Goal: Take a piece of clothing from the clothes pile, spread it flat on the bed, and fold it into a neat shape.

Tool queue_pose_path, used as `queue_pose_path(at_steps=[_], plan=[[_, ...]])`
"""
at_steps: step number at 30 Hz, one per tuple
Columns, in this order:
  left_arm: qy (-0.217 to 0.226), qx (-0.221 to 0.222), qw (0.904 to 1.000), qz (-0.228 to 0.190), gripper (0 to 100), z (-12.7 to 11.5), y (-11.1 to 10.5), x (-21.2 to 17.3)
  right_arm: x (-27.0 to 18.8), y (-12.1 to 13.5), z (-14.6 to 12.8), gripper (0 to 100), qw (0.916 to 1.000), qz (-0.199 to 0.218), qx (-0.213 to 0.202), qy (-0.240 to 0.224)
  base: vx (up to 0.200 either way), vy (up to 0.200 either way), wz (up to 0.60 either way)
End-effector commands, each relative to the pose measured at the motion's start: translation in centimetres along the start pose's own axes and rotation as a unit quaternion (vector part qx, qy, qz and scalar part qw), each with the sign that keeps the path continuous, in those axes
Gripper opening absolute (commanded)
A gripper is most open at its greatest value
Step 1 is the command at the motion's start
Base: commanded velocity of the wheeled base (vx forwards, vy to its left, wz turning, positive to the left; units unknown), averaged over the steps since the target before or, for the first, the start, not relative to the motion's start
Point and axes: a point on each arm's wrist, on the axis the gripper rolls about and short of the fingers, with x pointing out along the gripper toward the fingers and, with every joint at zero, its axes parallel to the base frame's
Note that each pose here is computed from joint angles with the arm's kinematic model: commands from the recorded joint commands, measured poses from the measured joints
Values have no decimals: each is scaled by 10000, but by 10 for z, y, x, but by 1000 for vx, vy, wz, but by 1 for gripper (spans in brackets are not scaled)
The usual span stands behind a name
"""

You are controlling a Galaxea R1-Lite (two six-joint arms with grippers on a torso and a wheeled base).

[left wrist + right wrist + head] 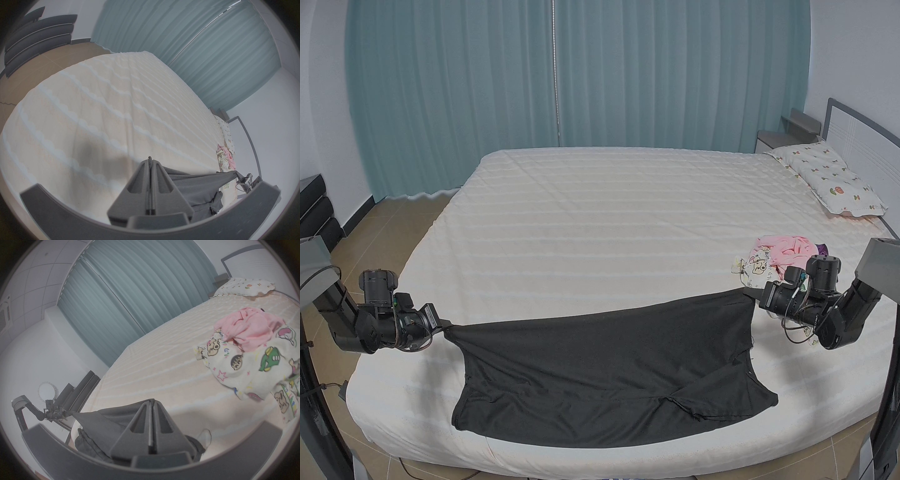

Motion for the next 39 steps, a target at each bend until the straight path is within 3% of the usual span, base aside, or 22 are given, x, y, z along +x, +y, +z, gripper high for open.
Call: queue_pose_path(at_steps=[1,10,24,25,26,30,37,39], plan=[[248,242,9993,109,0,-18,5,-9,-25,0,-15,0,9995,-23,137,277,0,0,0],[808,477,9950,330,0,-49,19,-8,-37,-13,-64,0,9931,-28,-37,1172,0,0,0],[1398,610,9872,472,0,-80,31,-10,-50,-33,-91,0,9860,-268,-172,1638,0,0,0],[1400,616,9871,476,0,-81,30,-11,-49,-34,-92,100,9857,-278,-157,1653,0,0,0],[1407,621,9870,477,100,-82,30,-13,-50,-34,-94,100,9853,-279,-144,1681,0,0,0],[1398,669,9869,443,100,-89,28,-17,-49,-33,-92,100,9859,-253,-147,1649,0,0,0],[1158,684,9901,404,100,-91,29,-24,-48,-20,-64,100,9943,-7,-53,1062,0,0,0],[871,529,9939,419,100,-82,28,-32,-41,-6,-52,100,9965,180,88,814,0,0,0]])
